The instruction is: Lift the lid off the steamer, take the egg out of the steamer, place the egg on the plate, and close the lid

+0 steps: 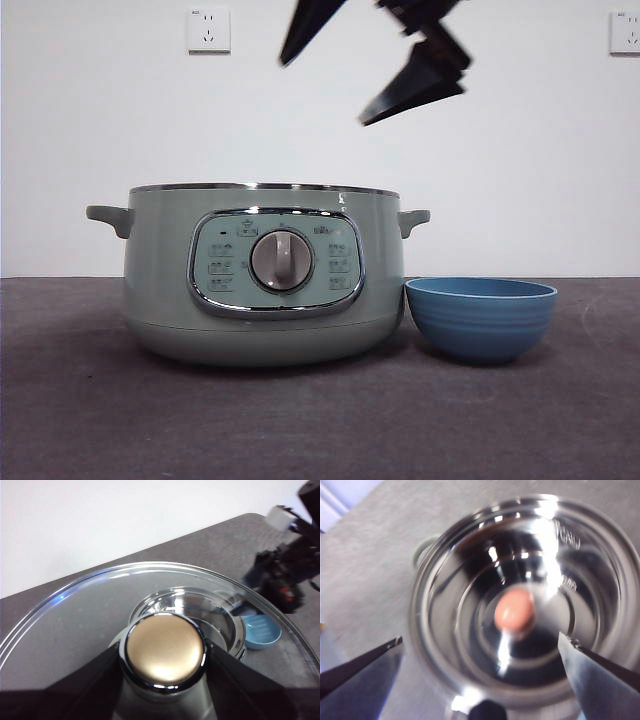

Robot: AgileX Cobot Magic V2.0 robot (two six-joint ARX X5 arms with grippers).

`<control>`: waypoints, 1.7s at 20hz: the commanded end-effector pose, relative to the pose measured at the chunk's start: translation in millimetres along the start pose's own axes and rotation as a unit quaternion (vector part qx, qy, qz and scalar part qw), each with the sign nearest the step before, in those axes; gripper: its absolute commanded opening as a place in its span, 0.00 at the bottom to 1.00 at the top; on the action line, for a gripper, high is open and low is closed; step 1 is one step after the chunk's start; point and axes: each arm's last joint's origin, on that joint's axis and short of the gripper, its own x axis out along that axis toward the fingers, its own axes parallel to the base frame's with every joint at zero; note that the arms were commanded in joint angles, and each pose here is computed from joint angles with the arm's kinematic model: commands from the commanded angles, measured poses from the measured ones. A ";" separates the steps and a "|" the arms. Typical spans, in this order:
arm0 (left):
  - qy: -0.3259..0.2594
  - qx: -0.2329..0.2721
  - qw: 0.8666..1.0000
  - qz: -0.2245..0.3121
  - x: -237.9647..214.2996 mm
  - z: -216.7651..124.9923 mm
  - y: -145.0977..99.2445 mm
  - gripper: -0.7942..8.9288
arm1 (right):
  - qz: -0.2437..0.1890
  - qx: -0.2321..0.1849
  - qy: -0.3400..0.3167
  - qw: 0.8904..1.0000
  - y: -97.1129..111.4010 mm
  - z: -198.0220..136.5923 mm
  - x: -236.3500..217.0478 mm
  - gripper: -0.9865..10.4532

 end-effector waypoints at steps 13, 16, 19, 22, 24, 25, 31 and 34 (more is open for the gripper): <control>-0.025 0.003 1.000 0.000 -14.1 1.0 0.2 0.07 | -0.071 -0.009 0.082 0.994 -1.8 5.5 123.8 0.60; -0.024 0.003 1.000 0.000 -14.1 1.0 0.2 0.07 | -0.079 -0.010 0.079 0.994 -4.2 3.3 131.6 0.60; -0.023 0.004 1.000 0.000 -14.0 0.8 0.2 0.07 | -0.082 -0.009 0.091 0.992 -6.8 -2.1 140.1 0.60; -0.023 0.011 1.000 0.000 -14.0 0.7 0.2 0.07 | -0.083 -0.007 0.104 0.991 -9.5 -8.3 149.5 0.60; -0.023 0.012 1.000 0.000 -14.0 0.8 0.2 0.07 | -0.084 -0.006 0.110 0.990 -10.5 -11.1 153.4 0.57; -0.023 0.012 1.000 0.000 -14.0 0.7 0.2 0.07 | -0.083 -0.005 0.113 0.990 -11.1 -12.6 155.5 0.55; -0.023 0.015 1.000 0.000 -14.0 0.7 0.2 0.07 | -0.086 0.004 0.134 0.987 -15.3 -23.1 168.6 0.54; -0.023 0.015 1.000 0.000 -14.0 0.7 0.2 0.07 | -0.084 0.004 0.134 0.987 -15.2 -23.0 168.6 0.27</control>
